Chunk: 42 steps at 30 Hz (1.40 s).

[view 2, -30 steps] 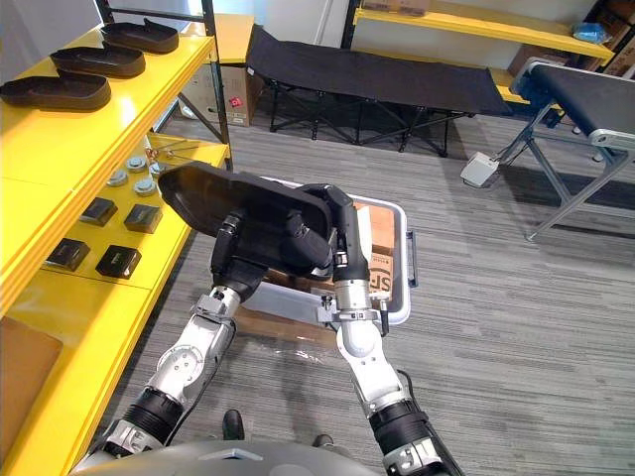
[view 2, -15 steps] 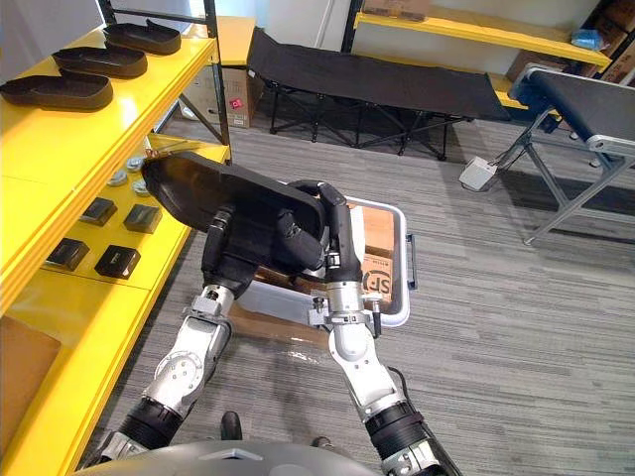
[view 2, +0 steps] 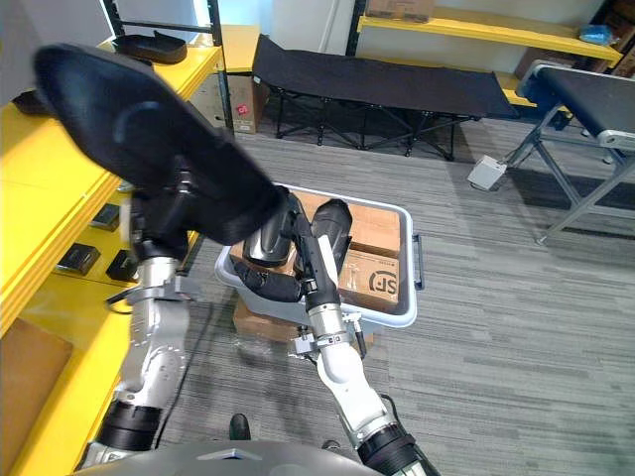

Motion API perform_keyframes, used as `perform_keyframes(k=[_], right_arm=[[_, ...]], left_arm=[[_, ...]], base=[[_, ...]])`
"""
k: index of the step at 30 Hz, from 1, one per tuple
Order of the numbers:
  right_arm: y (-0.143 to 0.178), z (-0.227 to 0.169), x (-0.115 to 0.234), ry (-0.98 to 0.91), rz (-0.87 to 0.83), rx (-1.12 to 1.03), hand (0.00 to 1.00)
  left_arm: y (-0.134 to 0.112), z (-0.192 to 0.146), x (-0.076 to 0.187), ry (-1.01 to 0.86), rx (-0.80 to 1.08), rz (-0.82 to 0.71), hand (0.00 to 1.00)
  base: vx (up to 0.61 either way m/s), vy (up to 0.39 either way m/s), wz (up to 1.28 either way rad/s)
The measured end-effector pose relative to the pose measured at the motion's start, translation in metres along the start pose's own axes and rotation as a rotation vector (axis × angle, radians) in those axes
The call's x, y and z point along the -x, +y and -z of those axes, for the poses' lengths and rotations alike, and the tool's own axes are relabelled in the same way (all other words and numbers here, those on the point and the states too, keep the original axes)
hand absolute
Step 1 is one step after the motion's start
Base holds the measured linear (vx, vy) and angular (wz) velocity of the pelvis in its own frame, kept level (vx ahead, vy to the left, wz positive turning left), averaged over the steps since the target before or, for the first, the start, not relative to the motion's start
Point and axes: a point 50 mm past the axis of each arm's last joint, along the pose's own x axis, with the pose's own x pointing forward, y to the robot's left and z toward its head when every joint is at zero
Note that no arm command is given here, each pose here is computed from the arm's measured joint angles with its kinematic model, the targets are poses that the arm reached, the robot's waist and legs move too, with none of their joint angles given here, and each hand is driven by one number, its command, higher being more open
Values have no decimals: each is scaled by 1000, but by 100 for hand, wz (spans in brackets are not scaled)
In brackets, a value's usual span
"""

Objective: Walk over and take three plastic housings, then place them on the shelf

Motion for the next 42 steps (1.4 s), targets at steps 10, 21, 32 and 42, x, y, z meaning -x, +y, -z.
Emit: perform_keyframes(k=[10, 21, 32, 42], right_arm=[[-100, -13, 22, -43, 172, -248, 100], [-72, 50, 63, 326, 247, -246, 100], [-30, 56, 27, 349, 26, -364, 100], [-51, 68, 45, 434, 28, -285, 100]], left_arm=[[81, -27, 17, -110, -524, -309, 0], [66, 4, 44, 123, -285, -57, 0], [67, 1, 56, 126, -176, -85, 0], [60, -15, 61, 91, -177, 56, 0]], base=[[2, 2, -1], [29, 20, -11], [14, 12, 26], [-4, 100, 138]])
